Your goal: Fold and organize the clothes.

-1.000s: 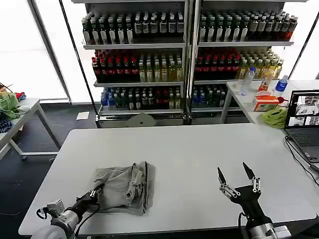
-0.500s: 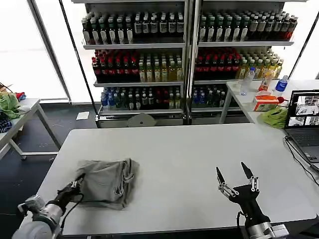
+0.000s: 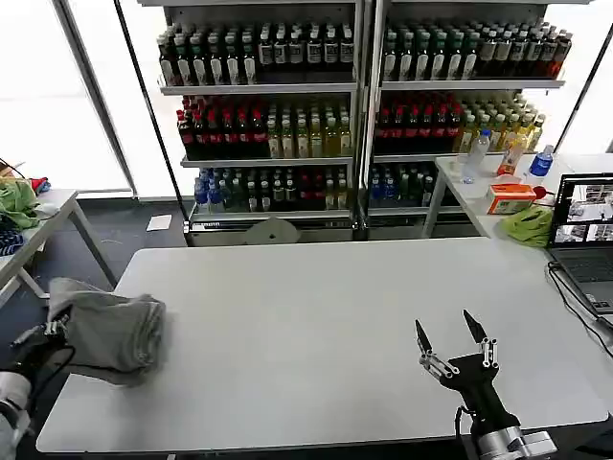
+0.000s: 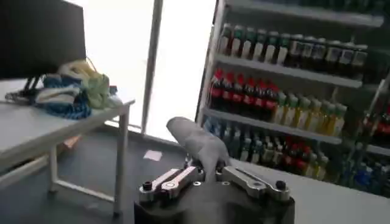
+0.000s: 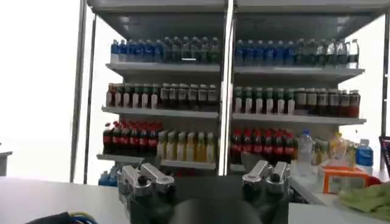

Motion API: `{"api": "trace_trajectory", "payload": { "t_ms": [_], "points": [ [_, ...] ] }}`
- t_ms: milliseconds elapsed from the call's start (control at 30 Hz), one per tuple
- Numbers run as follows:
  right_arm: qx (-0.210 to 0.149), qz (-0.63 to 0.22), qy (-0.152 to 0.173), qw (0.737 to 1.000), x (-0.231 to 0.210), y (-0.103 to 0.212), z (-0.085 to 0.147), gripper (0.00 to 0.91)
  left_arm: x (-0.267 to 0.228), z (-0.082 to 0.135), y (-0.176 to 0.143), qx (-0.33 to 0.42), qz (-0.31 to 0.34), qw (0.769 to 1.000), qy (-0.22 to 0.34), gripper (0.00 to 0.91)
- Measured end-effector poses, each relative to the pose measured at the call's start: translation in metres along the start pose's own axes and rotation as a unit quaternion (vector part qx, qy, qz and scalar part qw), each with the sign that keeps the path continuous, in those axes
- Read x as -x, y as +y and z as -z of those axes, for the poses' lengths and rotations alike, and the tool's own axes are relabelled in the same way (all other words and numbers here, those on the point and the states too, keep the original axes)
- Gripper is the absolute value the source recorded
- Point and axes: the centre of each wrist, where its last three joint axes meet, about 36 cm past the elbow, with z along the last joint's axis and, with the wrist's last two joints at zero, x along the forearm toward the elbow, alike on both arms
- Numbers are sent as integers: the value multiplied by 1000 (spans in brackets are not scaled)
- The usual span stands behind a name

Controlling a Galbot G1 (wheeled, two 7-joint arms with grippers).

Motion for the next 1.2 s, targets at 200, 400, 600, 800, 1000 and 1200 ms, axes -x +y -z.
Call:
{"api": "trace_trajectory", "payload": {
  "t_ms": [200, 400, 600, 800, 1000, 1200],
  "points": [
    [2, -9, -2, 1000, -1, -3, 0, 907, -4, 24, -8, 53, -8, 998, -16, 0],
    [1, -17, -2, 1000, -4, -8, 0, 907, -3, 19, -38, 96, -35, 995, -13, 0],
    [0, -23, -4, 1000, -3, -12, 0, 907, 10, -6, -81, 145, -79, 986, 10, 0],
    [1, -26, 2, 1000, -2, -13, -4, 907, 24, -39, -140, 153, -144, 977, 47, 0],
    [8, -30, 15, 999, -4, -9, -9, 907, 34, -57, -205, 99, -208, 969, 84, 0],
    [13, -33, 35, 999, -1, -6, -12, 907, 40, -68, -258, 34, -271, 952, 137, 907]
  ]
}}
